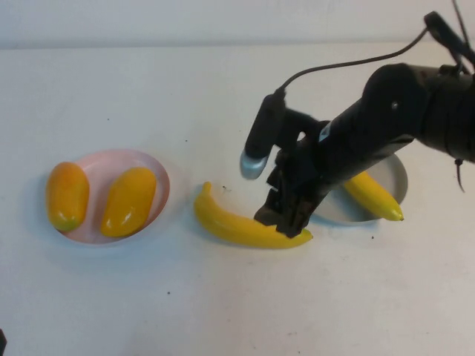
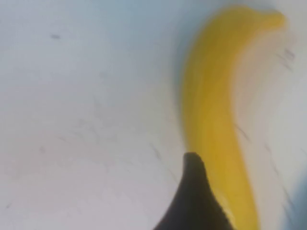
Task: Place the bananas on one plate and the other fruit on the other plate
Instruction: Put another type of fruit in the right plate
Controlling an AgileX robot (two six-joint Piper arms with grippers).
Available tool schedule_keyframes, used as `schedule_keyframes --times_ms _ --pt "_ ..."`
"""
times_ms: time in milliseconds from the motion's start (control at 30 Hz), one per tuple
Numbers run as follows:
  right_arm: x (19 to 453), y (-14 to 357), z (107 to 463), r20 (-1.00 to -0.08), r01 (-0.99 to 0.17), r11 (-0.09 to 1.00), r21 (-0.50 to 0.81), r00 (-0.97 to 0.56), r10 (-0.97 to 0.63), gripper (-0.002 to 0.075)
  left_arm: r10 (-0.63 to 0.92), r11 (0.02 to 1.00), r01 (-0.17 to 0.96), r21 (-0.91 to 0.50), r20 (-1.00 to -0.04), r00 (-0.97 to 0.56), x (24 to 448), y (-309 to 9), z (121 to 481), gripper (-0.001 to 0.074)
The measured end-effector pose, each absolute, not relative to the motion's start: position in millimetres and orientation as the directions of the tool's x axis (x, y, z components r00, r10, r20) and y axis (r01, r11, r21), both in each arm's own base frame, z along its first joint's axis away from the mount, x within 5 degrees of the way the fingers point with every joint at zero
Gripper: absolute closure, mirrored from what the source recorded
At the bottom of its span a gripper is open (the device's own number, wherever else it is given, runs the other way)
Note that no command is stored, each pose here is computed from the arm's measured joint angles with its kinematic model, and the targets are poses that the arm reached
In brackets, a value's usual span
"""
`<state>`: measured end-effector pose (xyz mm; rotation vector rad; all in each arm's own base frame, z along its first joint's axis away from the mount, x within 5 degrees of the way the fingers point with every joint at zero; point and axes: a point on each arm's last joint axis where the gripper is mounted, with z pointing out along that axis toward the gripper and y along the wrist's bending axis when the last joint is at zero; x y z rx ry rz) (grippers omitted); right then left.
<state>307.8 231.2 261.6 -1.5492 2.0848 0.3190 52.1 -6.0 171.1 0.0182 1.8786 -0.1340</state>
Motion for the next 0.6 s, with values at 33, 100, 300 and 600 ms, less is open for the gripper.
schedule_keyframes --times_ms 33,100,300,600 --pt "304.6 238.4 258.6 -0.536 -0.954 0.276 -0.120 -0.172 -0.827 0.0290 -0.055 0.993 0.080 -0.084 -0.950 -0.307 52.1 -6.0 171.1 0.0738" --pt "301.8 248.6 251.2 -0.535 -0.966 0.226 -0.128 -0.125 -0.836 0.0294 -0.055 0.993 0.080 -0.084 -0.950 -0.307 52.1 -6.0 171.1 0.0738" --pt "311.3 261.3 216.8 -0.484 -0.981 0.164 -0.106 -0.093 -0.870 0.0296 -0.055 0.993 0.080 -0.084 -0.950 -0.307 52.1 -6.0 171.1 0.0738" --pt "325.6 270.7 196.3 -0.480 -0.978 0.176 -0.109 -0.103 -0.871 0.0297 -0.055 0.993 0.080 -0.084 -0.950 -0.307 52.1 -6.0 171.1 0.0738"
